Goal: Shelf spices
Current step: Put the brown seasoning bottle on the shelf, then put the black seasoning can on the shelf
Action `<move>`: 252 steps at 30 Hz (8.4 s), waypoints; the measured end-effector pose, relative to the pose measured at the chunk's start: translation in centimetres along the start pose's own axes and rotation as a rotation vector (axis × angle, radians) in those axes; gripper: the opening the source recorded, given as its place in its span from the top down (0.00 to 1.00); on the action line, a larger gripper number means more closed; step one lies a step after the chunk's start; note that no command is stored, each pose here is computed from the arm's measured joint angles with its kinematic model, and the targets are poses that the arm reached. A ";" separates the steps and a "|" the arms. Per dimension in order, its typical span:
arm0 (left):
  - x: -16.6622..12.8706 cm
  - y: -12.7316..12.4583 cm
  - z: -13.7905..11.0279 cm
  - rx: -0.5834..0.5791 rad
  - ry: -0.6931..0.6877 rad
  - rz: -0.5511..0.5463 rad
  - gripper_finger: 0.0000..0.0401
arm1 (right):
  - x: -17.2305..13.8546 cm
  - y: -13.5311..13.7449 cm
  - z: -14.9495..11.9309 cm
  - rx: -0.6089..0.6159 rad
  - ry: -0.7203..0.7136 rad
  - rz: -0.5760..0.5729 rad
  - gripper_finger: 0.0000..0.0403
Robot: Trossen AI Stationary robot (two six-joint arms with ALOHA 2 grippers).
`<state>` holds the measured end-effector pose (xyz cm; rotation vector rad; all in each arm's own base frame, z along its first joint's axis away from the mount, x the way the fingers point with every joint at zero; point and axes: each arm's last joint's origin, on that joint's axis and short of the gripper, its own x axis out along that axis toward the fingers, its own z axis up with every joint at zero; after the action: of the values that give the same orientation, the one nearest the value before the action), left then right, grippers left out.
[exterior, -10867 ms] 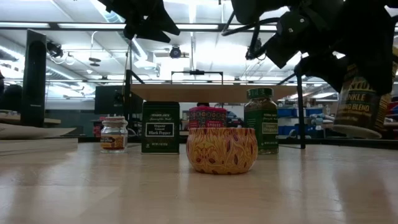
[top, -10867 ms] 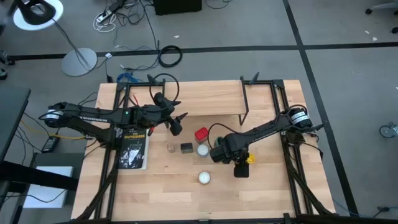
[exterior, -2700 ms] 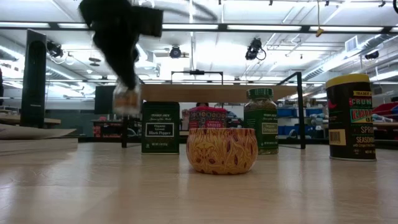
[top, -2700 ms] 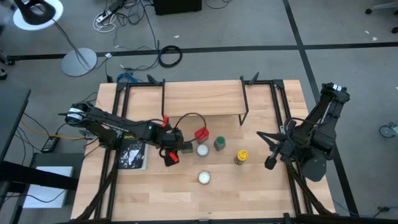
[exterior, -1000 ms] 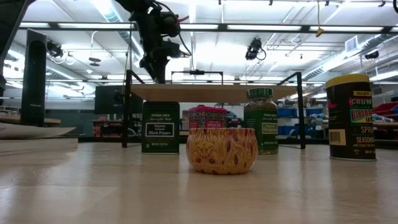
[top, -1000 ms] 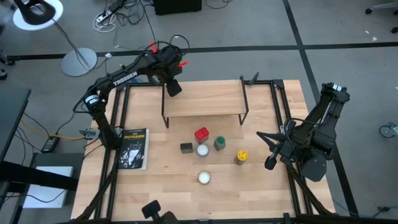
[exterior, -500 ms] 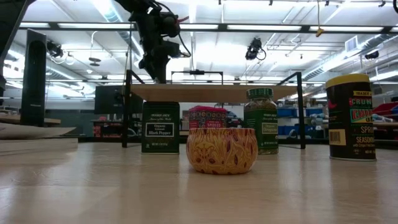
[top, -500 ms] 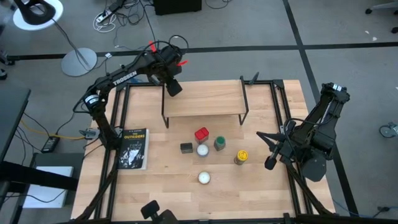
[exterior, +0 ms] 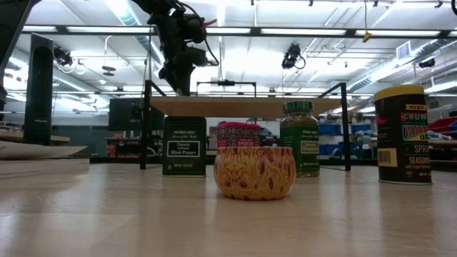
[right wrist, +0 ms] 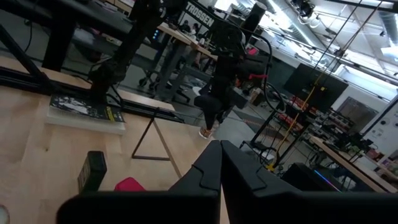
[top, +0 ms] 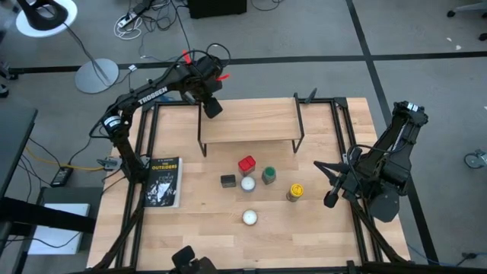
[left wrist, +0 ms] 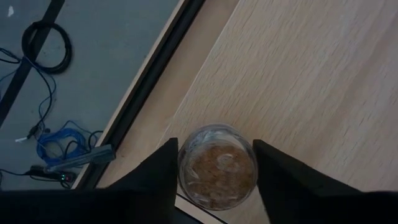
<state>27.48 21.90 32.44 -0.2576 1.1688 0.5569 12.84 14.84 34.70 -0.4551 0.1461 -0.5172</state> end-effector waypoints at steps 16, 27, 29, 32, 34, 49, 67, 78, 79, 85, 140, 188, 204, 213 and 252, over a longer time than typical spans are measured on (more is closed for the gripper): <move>-1.6 0.0 -0.1 0.002 -0.069 -0.004 0.38 | 0.0 0.0 0.0 0.000 0.000 0.002 1.00; -8.4 -2.8 -0.8 0.078 -0.358 -0.092 0.38 | 0.0 0.0 0.0 -0.001 0.001 0.006 0.99; -9.5 -4.1 -1.1 0.117 -0.399 -0.131 0.38 | 0.0 0.0 0.0 -0.006 0.001 0.006 1.00; -10.2 -6.6 -1.4 0.186 -0.411 -0.194 0.38 | 0.0 0.0 0.0 -0.007 0.001 0.005 0.99; -10.3 -8.7 -1.7 0.225 -0.395 -0.236 0.38 | 0.0 0.0 0.0 -0.007 0.001 0.005 0.99; -6.7 -21.2 -7.4 0.290 -0.206 -0.234 0.38 | 0.0 0.1 0.0 -0.016 0.002 0.019 0.99; 2.3 -24.4 -13.9 0.266 -0.155 -0.212 0.26 | 0.0 0.1 0.2 -0.008 0.002 0.033 1.00; 4.3 -24.5 -15.1 0.258 -0.128 -0.280 0.19 | 0.0 0.1 0.2 -0.008 0.002 0.033 0.99; 4.7 -24.5 -15.2 0.259 -0.119 -0.276 0.19 | 0.0 0.1 0.2 -0.008 0.002 0.033 1.00; 6.0 -25.3 -15.0 0.249 -0.126 -0.281 0.25 | 0.0 0.1 0.2 -0.006 0.002 0.033 0.99; -5.0 -4.3 2.6 0.377 -0.192 -0.101 0.70 | 0.0 0.1 0.3 -0.006 0.001 0.033 0.99; -0.7 -0.2 3.3 0.385 -0.124 -0.181 0.70 | 0.0 0.2 0.3 -0.014 0.000 0.042 0.98; -0.7 -0.2 3.3 0.375 -0.118 -0.180 0.58 | 0.0 0.2 0.3 -0.013 0.000 0.042 0.99; -0.7 -0.2 3.3 0.374 -0.118 -0.179 0.57 | 0.0 0.2 0.3 -0.013 0.000 0.042 0.98; -4.6 -0.7 4.9 0.393 -0.273 -0.155 0.57 | 0.0 0.2 0.3 -0.014 0.001 0.041 0.99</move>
<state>30.51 22.29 38.46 0.0648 0.9592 0.2097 13.00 15.08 34.92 -0.4643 0.1592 -0.4765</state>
